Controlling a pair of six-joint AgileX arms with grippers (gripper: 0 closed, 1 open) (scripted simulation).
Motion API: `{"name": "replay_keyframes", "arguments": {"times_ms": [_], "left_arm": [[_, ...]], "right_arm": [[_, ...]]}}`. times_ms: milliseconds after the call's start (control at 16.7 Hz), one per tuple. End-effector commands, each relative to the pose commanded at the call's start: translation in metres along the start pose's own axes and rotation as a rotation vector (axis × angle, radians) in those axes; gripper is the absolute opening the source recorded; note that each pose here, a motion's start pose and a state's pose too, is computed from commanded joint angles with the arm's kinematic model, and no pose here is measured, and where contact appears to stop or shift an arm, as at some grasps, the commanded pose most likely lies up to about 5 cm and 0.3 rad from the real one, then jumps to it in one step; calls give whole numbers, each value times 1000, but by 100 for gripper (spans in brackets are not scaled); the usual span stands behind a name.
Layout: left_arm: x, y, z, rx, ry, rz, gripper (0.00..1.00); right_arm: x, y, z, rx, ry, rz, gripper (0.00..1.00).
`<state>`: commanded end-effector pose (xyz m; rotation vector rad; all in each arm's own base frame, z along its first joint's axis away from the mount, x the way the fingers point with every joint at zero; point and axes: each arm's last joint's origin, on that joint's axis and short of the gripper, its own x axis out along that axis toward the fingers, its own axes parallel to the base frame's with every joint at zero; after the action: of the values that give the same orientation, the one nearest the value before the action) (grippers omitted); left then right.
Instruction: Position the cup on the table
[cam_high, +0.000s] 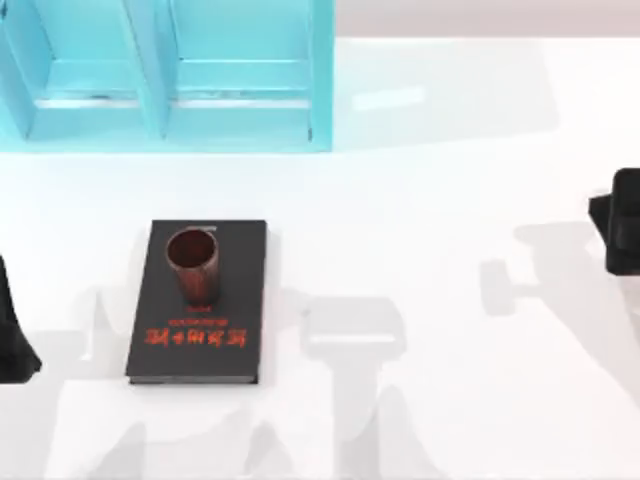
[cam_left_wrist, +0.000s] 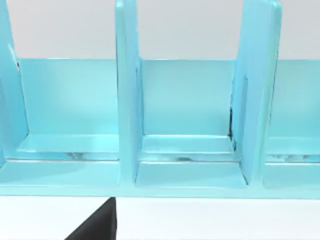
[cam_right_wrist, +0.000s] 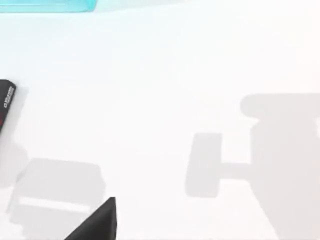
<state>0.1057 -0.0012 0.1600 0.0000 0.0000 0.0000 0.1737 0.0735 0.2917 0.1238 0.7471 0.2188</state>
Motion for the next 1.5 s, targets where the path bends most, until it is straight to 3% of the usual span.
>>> {"name": "replay_keyframes", "arguments": {"times_ms": [300,540,720,960,1260,1500], "left_arm": [[0,0,0,0,0,0,100],[0,0,0,0,0,0,100],[0,0,0,0,0,0,100],[0,0,0,0,0,0,100],[0,0,0,0,0,0,100],[0,0,0,0,0,0,100]], "right_arm": [[18,90,91,37,141,23,100],[53,176,123,61,222,10,100],[89,234,116,70,282,-32,100],[135,288,78,63,351,-118,100],[171,316,31,34,407,-226,100],[178,318,22,26,418,-249,100]]}}
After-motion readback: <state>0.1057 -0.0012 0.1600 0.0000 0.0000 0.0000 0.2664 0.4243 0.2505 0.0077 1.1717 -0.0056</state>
